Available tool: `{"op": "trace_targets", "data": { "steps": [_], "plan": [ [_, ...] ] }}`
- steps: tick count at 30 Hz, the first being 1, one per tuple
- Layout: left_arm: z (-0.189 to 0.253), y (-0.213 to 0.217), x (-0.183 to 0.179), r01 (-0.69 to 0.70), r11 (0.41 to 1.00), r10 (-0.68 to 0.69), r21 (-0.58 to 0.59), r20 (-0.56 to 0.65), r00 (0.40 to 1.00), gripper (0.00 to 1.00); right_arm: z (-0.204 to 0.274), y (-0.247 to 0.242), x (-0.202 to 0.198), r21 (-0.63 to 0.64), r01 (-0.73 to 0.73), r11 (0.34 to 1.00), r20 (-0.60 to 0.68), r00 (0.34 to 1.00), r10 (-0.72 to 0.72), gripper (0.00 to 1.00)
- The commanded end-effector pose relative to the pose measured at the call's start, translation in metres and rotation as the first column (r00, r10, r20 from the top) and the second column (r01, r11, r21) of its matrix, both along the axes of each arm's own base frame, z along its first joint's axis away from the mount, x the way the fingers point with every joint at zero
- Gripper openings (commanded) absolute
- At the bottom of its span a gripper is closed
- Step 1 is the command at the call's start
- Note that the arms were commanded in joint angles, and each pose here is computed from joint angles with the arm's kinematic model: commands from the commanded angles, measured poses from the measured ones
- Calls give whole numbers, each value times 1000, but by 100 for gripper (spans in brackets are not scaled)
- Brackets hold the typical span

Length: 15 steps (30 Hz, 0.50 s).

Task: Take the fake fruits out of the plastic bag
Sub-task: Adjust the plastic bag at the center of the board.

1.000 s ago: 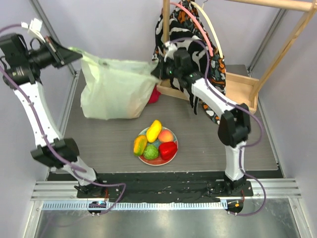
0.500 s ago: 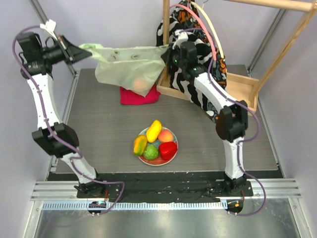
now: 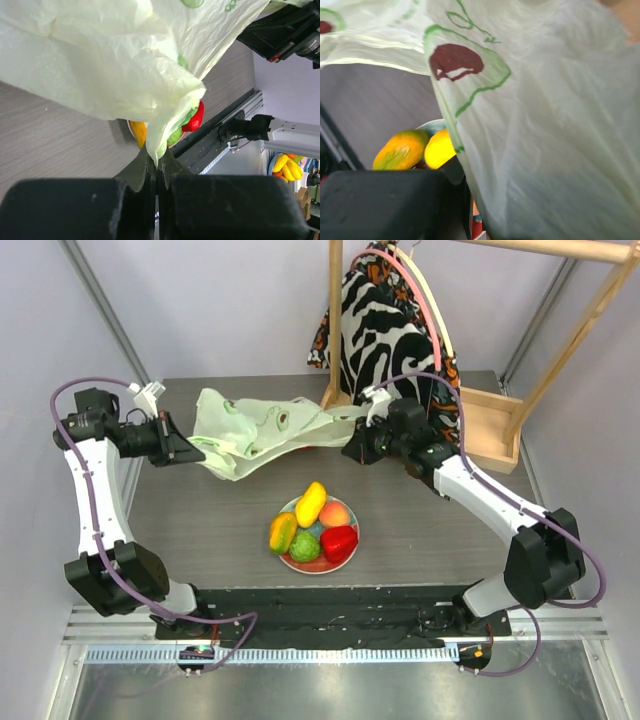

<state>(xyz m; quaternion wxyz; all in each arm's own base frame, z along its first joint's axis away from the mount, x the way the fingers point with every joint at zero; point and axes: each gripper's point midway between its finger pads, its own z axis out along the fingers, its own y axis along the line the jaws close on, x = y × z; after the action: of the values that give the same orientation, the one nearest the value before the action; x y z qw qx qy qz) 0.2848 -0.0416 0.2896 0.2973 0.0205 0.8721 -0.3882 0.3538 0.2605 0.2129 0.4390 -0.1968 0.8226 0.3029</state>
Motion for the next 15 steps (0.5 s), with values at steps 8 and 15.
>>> {"op": "trace_targets", "data": {
  "steps": [8, 15],
  "plan": [
    [38, -30, -60, 92, 993, -93, -79, -5, 996, 0, 69, 123, -59, -151, -593, 791, 302, 734, 609, 20],
    [49, -42, -80, 84, 991, -81, -103, 36, 996, 0, 53, 150, -51, -272, -605, 748, 352, 661, 662, 21]
  ]
}}
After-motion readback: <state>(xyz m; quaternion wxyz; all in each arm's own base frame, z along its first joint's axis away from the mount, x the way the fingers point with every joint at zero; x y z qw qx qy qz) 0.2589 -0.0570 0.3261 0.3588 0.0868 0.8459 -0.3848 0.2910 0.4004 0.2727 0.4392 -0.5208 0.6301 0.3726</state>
